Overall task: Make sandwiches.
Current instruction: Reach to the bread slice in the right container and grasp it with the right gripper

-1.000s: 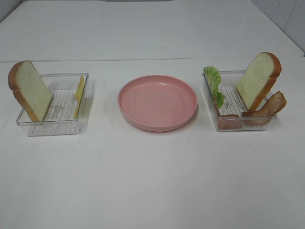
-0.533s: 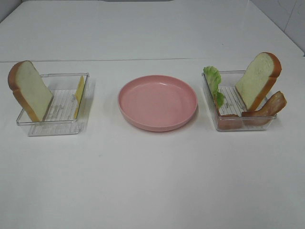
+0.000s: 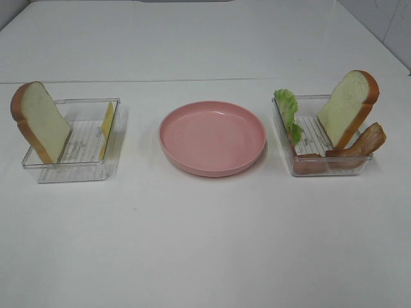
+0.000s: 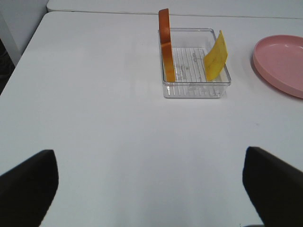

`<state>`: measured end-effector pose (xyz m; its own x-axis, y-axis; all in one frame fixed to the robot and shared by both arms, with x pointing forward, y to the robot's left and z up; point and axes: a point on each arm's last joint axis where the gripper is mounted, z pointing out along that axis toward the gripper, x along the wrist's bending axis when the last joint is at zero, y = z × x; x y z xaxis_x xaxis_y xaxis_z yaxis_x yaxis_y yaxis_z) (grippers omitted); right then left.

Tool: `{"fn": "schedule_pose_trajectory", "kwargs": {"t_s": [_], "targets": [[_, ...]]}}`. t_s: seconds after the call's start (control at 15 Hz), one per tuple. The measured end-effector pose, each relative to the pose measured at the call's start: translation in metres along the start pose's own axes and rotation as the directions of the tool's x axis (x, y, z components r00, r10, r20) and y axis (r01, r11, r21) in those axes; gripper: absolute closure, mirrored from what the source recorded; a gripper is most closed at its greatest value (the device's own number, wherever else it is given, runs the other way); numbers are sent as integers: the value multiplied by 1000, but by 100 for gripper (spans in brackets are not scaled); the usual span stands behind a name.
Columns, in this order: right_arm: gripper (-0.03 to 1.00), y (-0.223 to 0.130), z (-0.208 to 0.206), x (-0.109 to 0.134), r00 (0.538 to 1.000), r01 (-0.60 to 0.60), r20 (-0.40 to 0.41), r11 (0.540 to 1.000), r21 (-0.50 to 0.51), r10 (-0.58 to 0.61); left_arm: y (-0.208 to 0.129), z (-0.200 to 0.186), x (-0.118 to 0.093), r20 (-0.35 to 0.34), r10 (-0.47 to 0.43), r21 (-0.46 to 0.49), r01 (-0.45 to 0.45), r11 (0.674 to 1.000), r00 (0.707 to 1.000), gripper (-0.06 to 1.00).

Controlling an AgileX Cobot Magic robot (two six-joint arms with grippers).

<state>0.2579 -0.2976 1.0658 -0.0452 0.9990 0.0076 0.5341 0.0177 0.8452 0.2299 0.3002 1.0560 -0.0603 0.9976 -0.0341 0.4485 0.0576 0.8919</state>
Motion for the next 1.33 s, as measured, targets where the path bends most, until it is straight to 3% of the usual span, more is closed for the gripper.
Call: {"fn": "schedule_pose_trajectory", "kwargs": {"t_s": [0.33, 0.4, 0.47, 0.67, 1.07, 1.33], "targets": [[12, 62, 45, 1, 1000, -1, 1, 996, 94, 1, 0, 0, 0, 0, 0, 0, 0, 1000, 1000, -4], [12, 87, 74, 1, 1000, -1, 2, 983, 184, 1, 0, 0, 0, 0, 0, 0, 0, 1000, 1000, -4], [12, 94, 84, 1, 1000, -1, 2, 977, 212, 1, 0, 0, 0, 0, 0, 0, 0, 1000, 1000, -4], [12, 129, 149, 2, 1000, -10, -2, 933, 361, 11, 0, 0, 0, 0, 0, 0, 0, 1000, 1000, -4], [12, 172, 244, 2, 1000, 1, -5, 842, 539, 2, 0, 0, 0, 0, 0, 0, 0, 1000, 1000, -4], [12, 190, 297, -1, 1000, 30, -23, 801, 598, -21, 0, 0, 0, 0, 0, 0, 0, 1000, 1000, -4]]}}
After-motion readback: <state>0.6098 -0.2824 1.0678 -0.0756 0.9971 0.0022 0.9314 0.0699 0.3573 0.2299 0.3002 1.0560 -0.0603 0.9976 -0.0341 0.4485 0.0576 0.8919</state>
